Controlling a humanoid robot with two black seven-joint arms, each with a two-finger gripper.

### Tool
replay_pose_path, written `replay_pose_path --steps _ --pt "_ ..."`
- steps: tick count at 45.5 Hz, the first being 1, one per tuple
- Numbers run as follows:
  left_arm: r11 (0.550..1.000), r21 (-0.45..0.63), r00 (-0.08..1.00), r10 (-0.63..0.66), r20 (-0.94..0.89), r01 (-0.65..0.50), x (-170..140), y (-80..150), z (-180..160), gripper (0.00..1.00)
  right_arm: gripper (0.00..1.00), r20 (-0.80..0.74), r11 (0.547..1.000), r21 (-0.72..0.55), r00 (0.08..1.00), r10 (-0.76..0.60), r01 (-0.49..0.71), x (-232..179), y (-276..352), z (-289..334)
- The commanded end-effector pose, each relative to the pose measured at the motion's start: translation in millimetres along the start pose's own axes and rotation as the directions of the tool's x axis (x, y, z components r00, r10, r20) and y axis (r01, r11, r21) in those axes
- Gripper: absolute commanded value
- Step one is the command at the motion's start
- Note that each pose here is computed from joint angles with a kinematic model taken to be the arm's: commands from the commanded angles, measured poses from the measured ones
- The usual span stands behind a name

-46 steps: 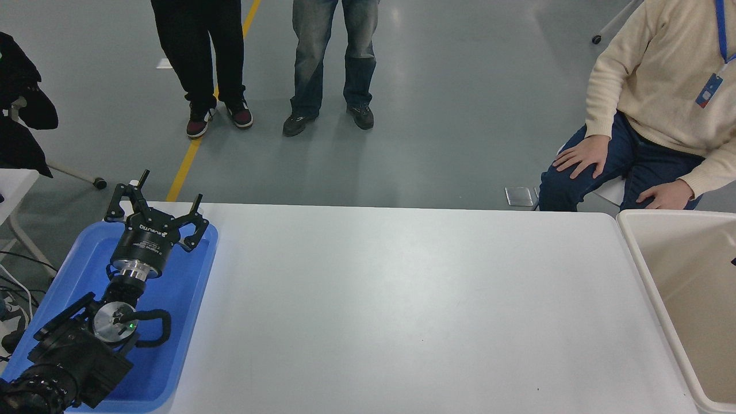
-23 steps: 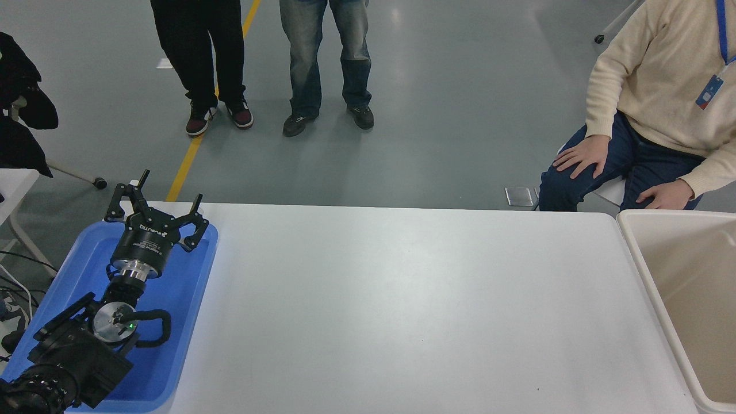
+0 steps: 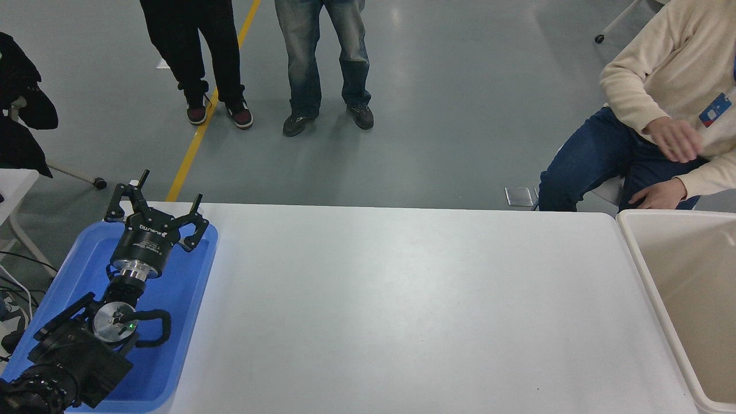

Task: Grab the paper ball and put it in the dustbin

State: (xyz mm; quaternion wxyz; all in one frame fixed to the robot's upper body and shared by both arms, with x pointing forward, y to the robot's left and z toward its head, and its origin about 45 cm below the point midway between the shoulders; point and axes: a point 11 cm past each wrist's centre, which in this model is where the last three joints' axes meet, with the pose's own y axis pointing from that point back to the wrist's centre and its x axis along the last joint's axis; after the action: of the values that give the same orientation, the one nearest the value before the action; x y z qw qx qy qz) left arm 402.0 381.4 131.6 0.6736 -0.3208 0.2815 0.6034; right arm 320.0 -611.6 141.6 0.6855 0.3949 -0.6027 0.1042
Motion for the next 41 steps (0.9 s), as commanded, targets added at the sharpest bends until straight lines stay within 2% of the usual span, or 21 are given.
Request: replay_pose_path --steps 1,5,10,15,26,31,35,36,39,41 --pt "1.000 -0.001 1.000 -0.001 -0.001 0.001 -0.4 -0.6 0.4 1.00 1.00 0.203 0.999 0.003 0.978 -0.046 0.046 -2.8 1.9 -3.7" --pt "1.000 -0.001 1.000 0.000 -0.001 0.000 0.1 0.0 0.1 1.00 1.00 0.408 0.996 0.031 0.909 -0.087 0.081 -1.7 4.9 -12.3" --pt "1.000 -0.001 1.000 0.000 -0.001 0.000 0.1 0.0 0.1 1.00 1.00 0.636 0.986 0.129 0.754 -0.164 0.106 7.4 14.0 -38.0" --pt "1.000 0.000 1.000 0.000 0.000 0.000 0.0 0.0 0.0 1.00 1.00 0.738 0.967 0.209 0.625 -0.253 0.145 -7.0 27.6 -53.8" --pt "1.000 -0.001 1.000 0.000 -0.001 0.000 0.1 0.0 0.1 1.00 1.00 0.851 0.930 0.355 0.379 -0.364 0.096 14.2 40.0 -97.9" --pt "1.000 -0.001 1.000 0.000 -0.001 0.000 0.1 0.0 0.1 1.00 1.00 0.854 0.888 0.448 0.245 -0.460 0.104 -5.1 49.1 -124.2" --pt "1.000 -0.001 1.000 0.000 -0.001 0.000 0.1 0.0 0.1 1.00 1.00 0.857 0.867 0.496 0.129 -0.498 0.052 -16.2 55.6 -137.9" --pt "1.000 0.000 1.000 0.000 0.000 0.000 0.0 0.0 0.0 1.00 1.00 0.843 0.845 0.535 0.068 -0.534 0.012 -27.5 61.8 -146.3" --pt "1.000 0.000 1.000 0.000 0.000 0.000 0.0 0.0 0.0 1.00 1.00 0.806 0.805 0.592 0.014 -0.592 -0.037 -44.3 70.9 -156.7" --pt "1.000 0.000 1.000 0.000 0.000 0.000 0.0 0.0 0.0 1.00 1.00 0.754 0.754 0.653 -0.027 -0.656 -0.078 -59.1 82.7 -165.5"
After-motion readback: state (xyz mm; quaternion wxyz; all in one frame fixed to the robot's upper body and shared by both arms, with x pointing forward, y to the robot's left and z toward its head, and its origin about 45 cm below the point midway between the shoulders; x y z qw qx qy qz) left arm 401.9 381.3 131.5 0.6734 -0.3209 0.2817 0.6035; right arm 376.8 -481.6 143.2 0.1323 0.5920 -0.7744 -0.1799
